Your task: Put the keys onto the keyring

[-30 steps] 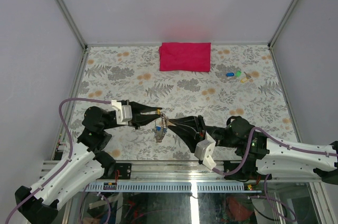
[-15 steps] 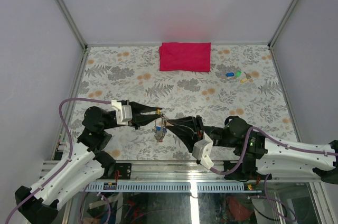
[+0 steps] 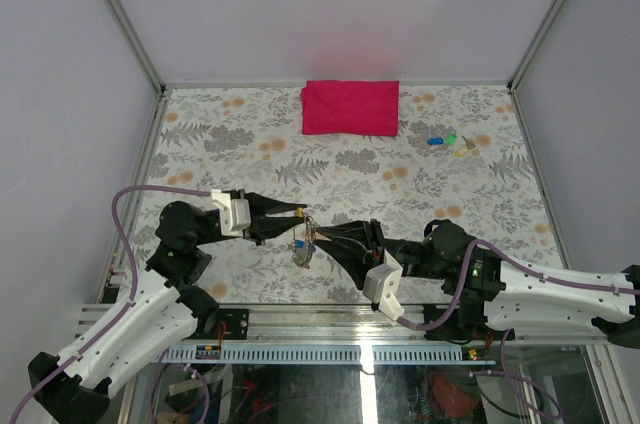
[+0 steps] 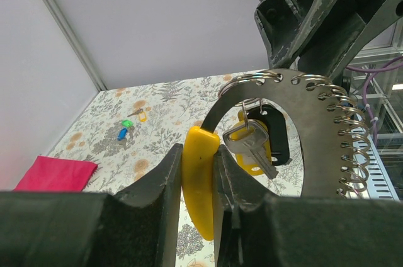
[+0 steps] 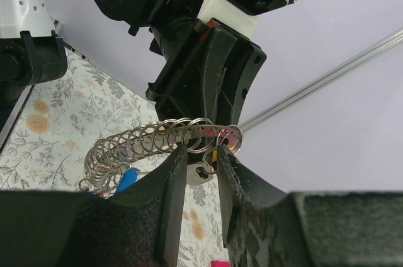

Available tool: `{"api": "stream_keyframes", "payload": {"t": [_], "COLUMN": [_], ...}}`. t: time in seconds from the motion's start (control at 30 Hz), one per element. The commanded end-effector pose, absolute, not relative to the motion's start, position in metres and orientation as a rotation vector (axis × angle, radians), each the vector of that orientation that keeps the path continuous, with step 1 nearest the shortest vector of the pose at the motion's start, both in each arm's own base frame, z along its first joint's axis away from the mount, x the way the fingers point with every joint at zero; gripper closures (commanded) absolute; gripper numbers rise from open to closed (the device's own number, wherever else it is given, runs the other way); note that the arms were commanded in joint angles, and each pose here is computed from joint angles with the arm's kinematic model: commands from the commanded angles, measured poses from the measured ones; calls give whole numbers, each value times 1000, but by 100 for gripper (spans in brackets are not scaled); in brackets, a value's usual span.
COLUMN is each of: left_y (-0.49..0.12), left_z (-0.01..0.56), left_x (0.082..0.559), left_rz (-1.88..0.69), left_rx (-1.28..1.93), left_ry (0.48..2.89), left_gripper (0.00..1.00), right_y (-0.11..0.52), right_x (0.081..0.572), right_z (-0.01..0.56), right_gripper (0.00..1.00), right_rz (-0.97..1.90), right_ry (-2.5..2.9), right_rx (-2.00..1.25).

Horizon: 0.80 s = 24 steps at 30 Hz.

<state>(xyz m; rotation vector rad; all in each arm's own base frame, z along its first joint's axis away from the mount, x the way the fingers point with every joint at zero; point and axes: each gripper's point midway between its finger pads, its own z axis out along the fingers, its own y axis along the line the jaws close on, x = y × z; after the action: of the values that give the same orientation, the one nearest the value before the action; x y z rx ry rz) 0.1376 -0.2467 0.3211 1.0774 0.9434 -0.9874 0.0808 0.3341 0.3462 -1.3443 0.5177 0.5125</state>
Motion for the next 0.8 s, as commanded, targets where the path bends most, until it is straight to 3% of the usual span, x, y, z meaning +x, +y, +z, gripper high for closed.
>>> {"api": "stream_keyframes", "payload": {"t": [0.0,0.77], "left_y": [-243,-243], "left_z": [342,340], "left_x": [135,137], "left_rz": [-952,-948], "left_rx": [1066,1062], "left_ry": [872,883], "left_gripper": [100,100], "right_y": [331,334], "right_x": [71,69], "right_z": [377,374], "right_gripper": [67,67], "right_rz": [563,597], "right_ry": [465,469], "right_rx": [-1276,-1268]}}
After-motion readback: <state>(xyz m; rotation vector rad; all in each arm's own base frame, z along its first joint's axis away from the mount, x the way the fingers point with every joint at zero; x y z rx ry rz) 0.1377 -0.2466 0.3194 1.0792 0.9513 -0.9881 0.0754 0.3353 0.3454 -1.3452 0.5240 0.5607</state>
